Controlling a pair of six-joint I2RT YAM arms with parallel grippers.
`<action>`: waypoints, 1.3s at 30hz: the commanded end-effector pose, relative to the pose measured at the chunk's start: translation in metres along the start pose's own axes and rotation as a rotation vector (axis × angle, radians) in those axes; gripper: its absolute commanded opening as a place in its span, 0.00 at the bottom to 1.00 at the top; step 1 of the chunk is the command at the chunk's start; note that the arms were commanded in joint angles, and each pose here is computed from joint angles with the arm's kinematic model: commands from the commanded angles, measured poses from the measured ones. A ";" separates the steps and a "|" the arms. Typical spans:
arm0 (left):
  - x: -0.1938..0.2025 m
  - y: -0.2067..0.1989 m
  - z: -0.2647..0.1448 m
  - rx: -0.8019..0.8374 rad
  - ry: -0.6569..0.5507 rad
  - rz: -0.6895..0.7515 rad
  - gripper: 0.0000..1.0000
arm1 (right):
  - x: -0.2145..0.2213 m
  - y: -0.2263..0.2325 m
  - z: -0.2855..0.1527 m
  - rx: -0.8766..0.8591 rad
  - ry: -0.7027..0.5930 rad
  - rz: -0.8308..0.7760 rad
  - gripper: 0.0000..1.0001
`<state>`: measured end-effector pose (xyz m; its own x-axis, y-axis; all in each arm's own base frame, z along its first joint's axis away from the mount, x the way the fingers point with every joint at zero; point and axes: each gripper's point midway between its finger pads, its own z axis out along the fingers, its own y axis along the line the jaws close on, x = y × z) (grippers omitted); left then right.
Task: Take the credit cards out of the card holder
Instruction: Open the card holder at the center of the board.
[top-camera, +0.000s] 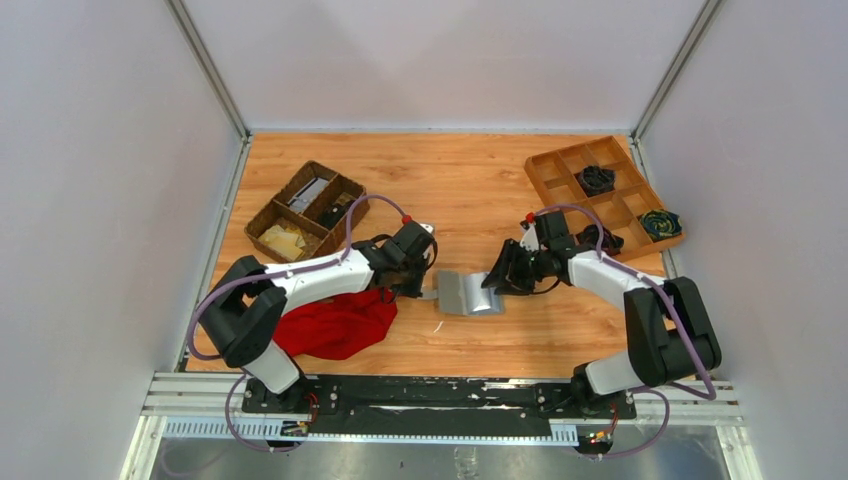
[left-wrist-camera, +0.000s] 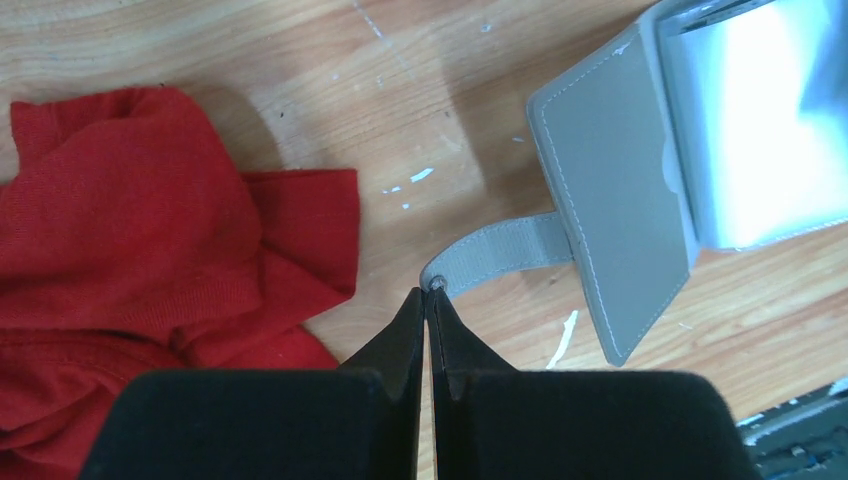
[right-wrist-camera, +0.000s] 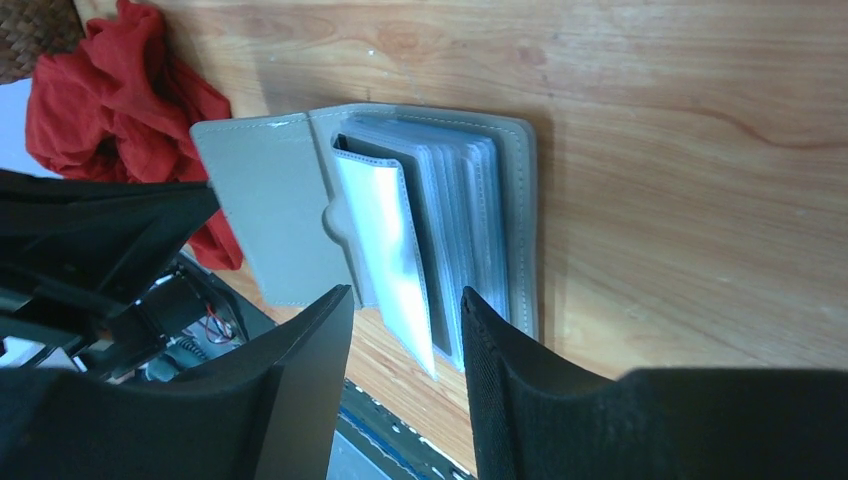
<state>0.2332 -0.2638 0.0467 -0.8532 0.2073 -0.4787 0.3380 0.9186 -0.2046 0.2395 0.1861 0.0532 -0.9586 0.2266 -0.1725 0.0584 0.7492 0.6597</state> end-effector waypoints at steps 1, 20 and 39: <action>0.006 0.020 0.007 -0.094 0.021 0.020 0.00 | 0.013 0.014 0.005 -0.075 0.055 -0.009 0.48; -0.024 0.027 -0.038 -0.143 -0.062 -0.017 0.56 | 0.023 0.091 0.025 -0.290 0.126 -0.138 0.48; -0.069 -0.027 -0.100 0.175 -0.241 -0.129 0.58 | 0.025 0.076 0.026 -0.217 0.095 -0.142 0.47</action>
<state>0.2432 -0.2447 0.1424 -0.7929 0.0493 -0.6073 0.2715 0.9209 -0.2797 0.2321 0.2689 0.0791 -0.9791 0.0700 -0.1912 -0.1121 0.5983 0.7934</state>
